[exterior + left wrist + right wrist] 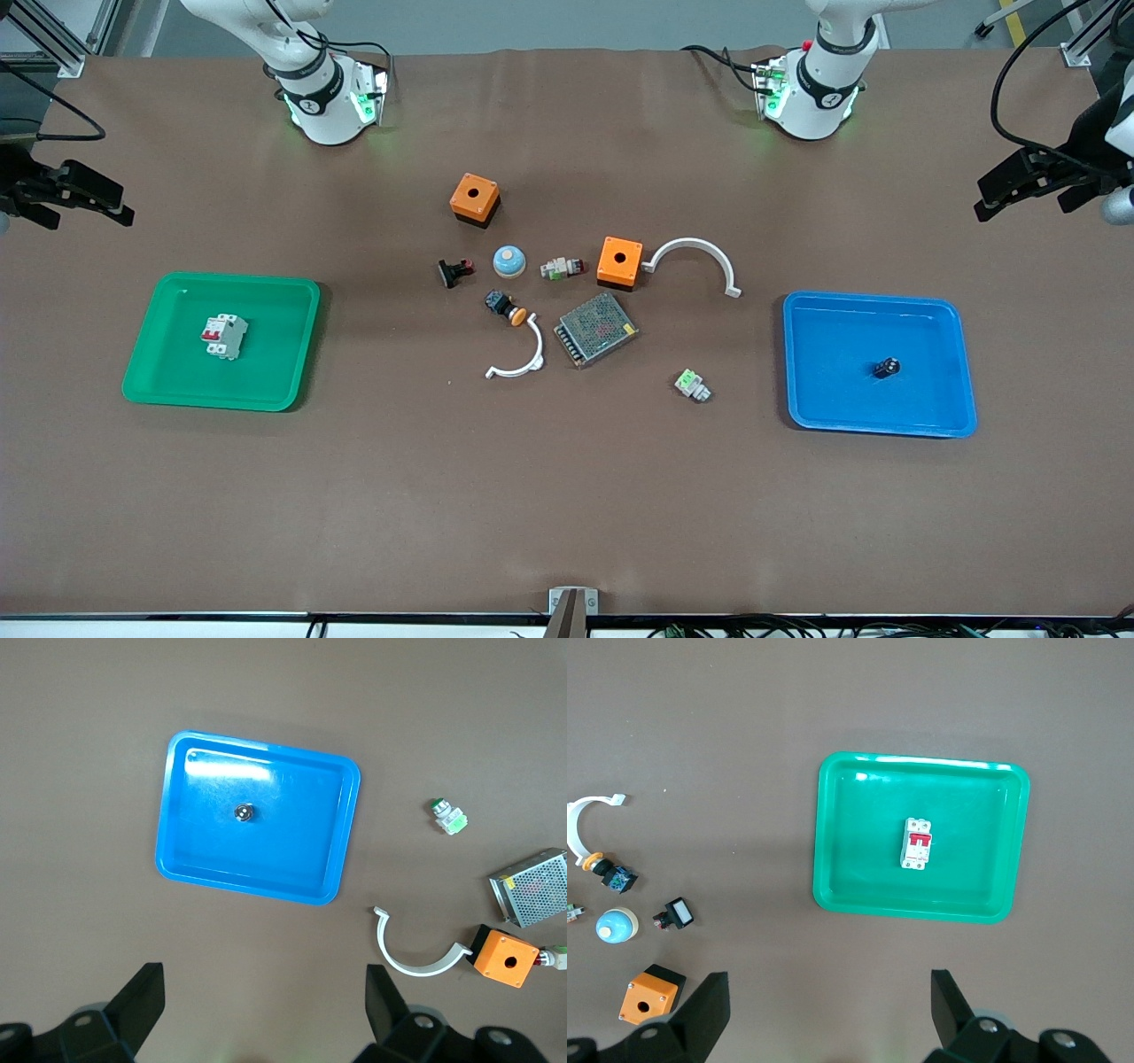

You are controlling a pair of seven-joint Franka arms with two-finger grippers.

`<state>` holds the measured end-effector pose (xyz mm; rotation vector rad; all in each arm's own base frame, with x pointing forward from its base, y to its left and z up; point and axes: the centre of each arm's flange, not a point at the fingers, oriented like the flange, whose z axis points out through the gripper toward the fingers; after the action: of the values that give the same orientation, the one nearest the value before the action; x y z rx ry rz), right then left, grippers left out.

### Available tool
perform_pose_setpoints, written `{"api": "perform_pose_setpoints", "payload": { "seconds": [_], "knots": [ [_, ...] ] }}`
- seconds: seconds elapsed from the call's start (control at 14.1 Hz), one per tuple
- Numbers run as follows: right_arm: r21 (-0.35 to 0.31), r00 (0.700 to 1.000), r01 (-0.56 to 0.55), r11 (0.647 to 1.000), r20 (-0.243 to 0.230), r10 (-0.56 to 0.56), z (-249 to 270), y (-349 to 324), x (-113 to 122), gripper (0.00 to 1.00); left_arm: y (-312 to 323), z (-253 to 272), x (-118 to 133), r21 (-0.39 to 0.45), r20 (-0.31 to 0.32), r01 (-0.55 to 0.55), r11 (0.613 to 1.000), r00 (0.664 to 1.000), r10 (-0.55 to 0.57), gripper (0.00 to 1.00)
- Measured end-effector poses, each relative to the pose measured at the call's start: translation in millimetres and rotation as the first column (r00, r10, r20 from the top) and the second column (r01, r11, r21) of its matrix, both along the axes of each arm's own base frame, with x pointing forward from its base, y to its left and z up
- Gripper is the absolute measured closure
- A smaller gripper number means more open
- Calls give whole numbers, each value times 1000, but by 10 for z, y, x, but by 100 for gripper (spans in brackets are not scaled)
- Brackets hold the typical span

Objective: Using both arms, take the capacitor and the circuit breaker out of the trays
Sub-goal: 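Reach the right gripper to the breaker while the left gripper reaches the capacitor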

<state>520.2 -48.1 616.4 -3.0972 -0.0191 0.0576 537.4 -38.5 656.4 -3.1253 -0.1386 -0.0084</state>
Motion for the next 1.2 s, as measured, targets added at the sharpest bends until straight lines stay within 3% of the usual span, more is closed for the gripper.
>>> {"api": "perform_pose_setpoints", "payload": {
  "seconds": [0.35,0.57,0.92,1.06,1.2],
  "knots": [
    [0,1000,0,1000,-1,0,0,-1,-1,0,46,-273,163,-5,-51,4,1000,999,-4,0],
    [0,1000,1,1000,-1,-1,1,-4,-3,0,248,-789,515,20,-78,-12,1000,997,13,0],
    [-1,1000,2,1000,12,-2,91,-15,-9,0,692,-2212,1067,-7,-75,-67,998,995,66,0],
    [-3,1000,4,1000,21,-4,134,-27,2,0,743,-2891,1136,-23,-74,-73,997,995,71,0],
    [-5,1000,7,1000,-14,-7,-54,-41,109,0,706,-3457,1071,-29,-83,-65,997,995,62,0]
  ]
}}
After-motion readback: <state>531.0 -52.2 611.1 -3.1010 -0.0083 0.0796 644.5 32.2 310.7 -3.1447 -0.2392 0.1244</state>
